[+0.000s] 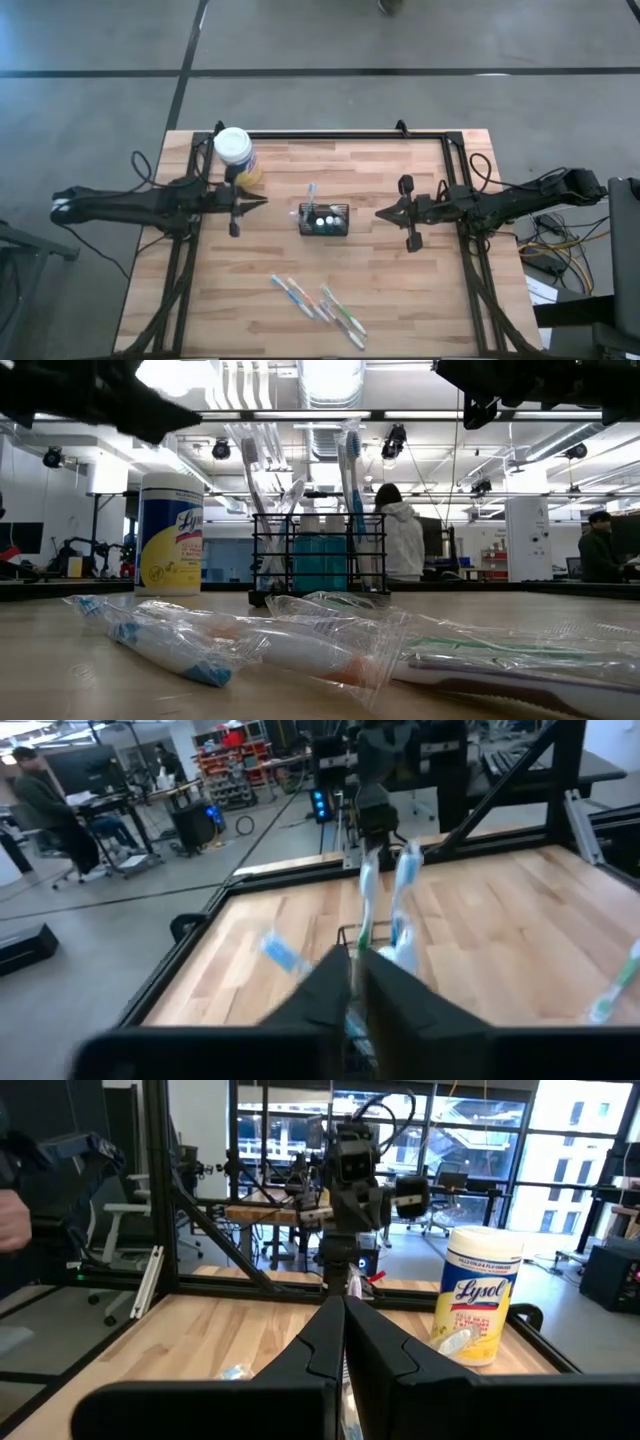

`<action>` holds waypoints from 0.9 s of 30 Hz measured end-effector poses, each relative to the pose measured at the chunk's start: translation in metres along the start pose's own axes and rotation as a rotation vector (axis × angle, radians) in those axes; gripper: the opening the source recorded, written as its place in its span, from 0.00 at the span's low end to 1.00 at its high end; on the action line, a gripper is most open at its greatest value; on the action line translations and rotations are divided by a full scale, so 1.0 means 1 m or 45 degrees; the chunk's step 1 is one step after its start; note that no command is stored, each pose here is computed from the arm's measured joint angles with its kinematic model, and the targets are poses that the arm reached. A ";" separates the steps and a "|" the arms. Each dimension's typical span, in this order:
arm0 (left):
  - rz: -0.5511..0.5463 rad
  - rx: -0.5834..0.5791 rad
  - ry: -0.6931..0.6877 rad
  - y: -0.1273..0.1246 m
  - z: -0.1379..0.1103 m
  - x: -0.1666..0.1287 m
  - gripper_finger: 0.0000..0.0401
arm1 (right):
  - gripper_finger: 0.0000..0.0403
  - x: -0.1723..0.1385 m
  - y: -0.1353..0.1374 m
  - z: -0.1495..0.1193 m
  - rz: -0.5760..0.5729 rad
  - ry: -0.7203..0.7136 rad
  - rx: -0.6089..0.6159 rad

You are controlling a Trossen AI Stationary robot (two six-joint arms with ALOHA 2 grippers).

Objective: Pick & Place toothbrushing station
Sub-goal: Put the green toothbrush into the wire organizer

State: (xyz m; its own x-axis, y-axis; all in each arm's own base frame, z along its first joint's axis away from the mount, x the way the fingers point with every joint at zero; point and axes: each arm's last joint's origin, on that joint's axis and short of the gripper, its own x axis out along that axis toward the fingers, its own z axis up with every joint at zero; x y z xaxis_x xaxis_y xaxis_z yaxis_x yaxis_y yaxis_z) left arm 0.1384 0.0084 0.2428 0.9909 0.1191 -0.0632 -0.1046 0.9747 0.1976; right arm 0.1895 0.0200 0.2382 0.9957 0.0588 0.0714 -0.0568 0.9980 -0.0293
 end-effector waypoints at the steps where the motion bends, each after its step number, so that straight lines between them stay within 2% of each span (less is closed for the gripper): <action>1: 0.007 -0.001 0.003 0.000 -0.006 0.000 0.04 | 0.02 0.000 0.000 0.000 0.000 0.000 0.000; 5: 0.034 -0.006 -0.046 0.000 -0.027 0.001 0.02 | 0.02 0.000 0.000 0.000 0.000 -0.002 0.000; 10: -0.136 0.008 -0.131 -0.002 -0.045 0.000 0.01 | 0.02 0.000 0.000 0.002 -0.001 -0.027 -0.007; 14: -0.102 -0.010 -0.099 0.004 -0.054 -0.001 0.01 | 0.02 0.000 0.000 0.002 -0.002 -0.030 -0.027; 16: -0.107 -0.021 -0.094 0.007 -0.056 -0.001 0.01 | 0.02 0.000 0.000 0.002 -0.002 -0.031 -0.031; 20: -0.203 -0.056 -0.102 0.013 -0.059 -0.003 0.00 | 0.02 0.000 0.000 0.004 -0.003 -0.048 -0.015; 27: -0.136 -0.154 -0.122 0.026 -0.044 -0.006 0.00 | 0.02 0.001 0.000 0.010 -0.003 -0.080 0.012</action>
State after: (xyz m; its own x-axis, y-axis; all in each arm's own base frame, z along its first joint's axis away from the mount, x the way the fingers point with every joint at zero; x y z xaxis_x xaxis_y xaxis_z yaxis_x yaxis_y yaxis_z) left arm 0.1257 0.0415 0.2050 0.9999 0.0009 0.0171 -0.0022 0.9972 0.0754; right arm 0.1903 0.0200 0.2485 0.9893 0.0574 0.1340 -0.0553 0.9983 -0.0194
